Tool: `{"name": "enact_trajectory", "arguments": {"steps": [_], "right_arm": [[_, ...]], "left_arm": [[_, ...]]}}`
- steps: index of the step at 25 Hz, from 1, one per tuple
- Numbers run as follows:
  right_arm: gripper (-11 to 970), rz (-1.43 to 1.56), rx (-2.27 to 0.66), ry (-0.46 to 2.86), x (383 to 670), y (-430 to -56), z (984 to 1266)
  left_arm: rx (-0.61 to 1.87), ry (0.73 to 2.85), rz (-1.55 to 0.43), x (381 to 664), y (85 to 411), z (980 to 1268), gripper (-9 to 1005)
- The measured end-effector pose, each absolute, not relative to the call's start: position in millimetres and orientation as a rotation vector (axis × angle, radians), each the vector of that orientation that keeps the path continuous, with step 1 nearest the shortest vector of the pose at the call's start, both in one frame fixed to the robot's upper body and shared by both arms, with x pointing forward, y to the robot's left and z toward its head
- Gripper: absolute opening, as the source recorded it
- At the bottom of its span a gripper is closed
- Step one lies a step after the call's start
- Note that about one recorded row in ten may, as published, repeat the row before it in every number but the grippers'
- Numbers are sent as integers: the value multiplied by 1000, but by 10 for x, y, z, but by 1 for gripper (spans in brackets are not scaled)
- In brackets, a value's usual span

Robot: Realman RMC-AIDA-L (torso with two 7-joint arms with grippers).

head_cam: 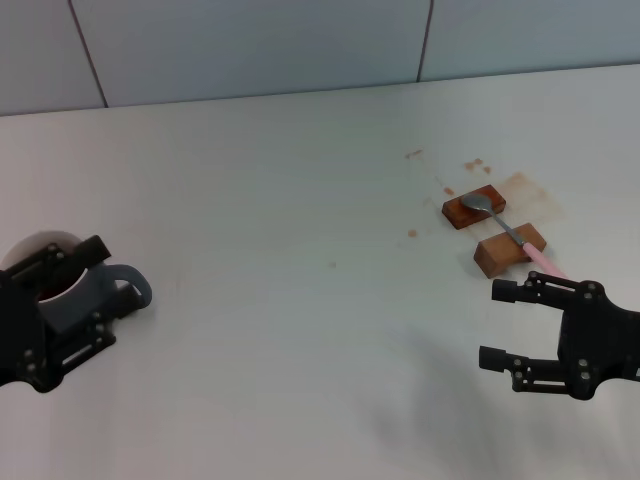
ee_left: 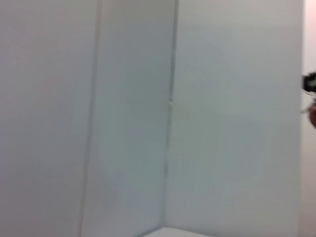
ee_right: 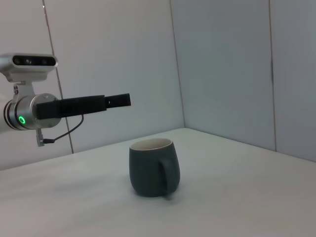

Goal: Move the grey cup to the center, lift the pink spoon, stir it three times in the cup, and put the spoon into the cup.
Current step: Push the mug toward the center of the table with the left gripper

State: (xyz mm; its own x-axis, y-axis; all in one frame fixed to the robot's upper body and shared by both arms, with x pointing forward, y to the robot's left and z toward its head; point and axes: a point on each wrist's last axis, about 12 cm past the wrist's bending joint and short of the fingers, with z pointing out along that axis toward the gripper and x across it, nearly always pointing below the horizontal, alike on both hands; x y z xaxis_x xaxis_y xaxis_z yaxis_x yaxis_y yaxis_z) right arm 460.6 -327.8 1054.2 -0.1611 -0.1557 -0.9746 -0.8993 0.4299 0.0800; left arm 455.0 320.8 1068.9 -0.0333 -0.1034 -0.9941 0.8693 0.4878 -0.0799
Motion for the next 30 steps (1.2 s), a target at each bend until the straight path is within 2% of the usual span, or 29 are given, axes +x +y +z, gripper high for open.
{"name": "enact_trajectory", "arguments": {"steps": [1, 8, 12, 21, 24, 25, 30], "right_arm": [[802, 868, -944, 1612, 4605, -3279, 10541], [803, 864, -938, 1615, 4597, -3291, 10539], [803, 859, -919, 1610, 4590, -3307, 10550], [803, 844, -889, 1612, 4580, -3355, 10563], [802, 842, -883, 1609, 4589, -3357, 10567], [802, 839, -880, 1608, 4592, -3363, 10571], [803, 838, -878, 1609, 4607, -3367, 10581]], "left_arm": [[725, 1382, -902, 4552, 3214, 10691, 726], [687, 1355, -860, 4613, 3241, 10732, 430], [593, 1338, -716, 4659, 3377, 10748, 265], [425, 1447, -253, 4613, 3736, 10480, 105], [416, 1466, -138, 4584, 3759, 10388, 55], [432, 1495, -9, 4570, 3744, 10267, 41], [516, 1521, 119, 4529, 3660, 10123, -2]]}}
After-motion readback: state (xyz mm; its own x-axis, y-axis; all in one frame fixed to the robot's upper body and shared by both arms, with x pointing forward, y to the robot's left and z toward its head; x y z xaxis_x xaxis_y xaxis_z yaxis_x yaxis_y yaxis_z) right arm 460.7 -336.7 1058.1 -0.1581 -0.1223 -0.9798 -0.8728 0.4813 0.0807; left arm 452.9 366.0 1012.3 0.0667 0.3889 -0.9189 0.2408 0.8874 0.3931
